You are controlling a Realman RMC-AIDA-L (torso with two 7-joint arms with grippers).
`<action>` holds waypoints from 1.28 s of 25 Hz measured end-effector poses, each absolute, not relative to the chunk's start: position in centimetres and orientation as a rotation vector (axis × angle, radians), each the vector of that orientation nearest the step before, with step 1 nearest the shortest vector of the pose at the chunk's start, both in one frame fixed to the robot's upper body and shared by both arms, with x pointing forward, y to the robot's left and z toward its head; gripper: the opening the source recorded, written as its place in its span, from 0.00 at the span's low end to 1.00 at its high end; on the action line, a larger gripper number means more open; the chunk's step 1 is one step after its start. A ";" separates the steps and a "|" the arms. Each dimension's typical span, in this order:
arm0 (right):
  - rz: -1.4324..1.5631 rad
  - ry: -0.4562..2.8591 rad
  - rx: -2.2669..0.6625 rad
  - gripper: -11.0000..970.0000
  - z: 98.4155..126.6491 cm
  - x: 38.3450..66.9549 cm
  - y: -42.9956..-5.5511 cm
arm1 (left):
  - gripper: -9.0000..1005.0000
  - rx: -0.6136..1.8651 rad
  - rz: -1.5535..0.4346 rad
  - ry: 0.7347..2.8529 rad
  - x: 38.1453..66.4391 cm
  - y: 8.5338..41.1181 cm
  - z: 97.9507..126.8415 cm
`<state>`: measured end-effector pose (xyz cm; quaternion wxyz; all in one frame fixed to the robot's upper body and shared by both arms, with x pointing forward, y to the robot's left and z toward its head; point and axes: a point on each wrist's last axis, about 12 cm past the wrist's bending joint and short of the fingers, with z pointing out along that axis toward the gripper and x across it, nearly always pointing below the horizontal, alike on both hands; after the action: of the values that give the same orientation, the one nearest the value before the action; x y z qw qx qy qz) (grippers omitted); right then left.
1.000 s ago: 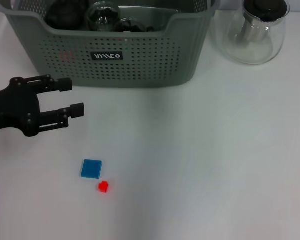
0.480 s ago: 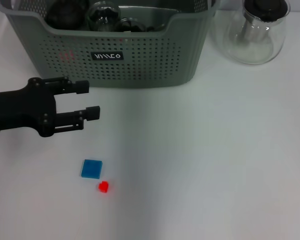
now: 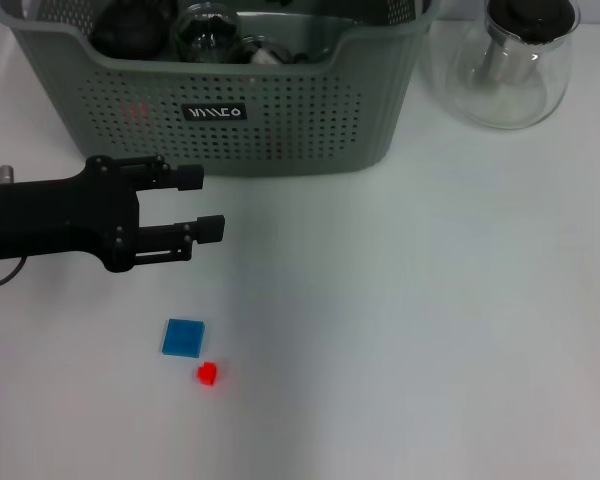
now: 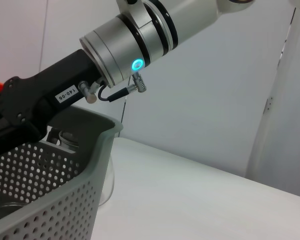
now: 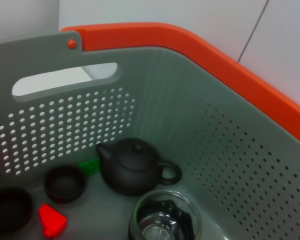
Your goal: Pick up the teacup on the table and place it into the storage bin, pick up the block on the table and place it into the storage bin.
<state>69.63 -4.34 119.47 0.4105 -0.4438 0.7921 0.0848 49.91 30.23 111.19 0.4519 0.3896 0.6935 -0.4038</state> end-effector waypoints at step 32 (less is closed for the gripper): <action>1.278 1.965 -1.356 0.80 121.6 56.1 -19.0 | 0.68 1.692 -0.533 2.101 52.4 27.9 115.7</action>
<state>56.08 -18.96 121.62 0.2149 -0.4891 0.7086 0.4610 52.37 27.91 115.68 0.1945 0.6037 0.7494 -0.1900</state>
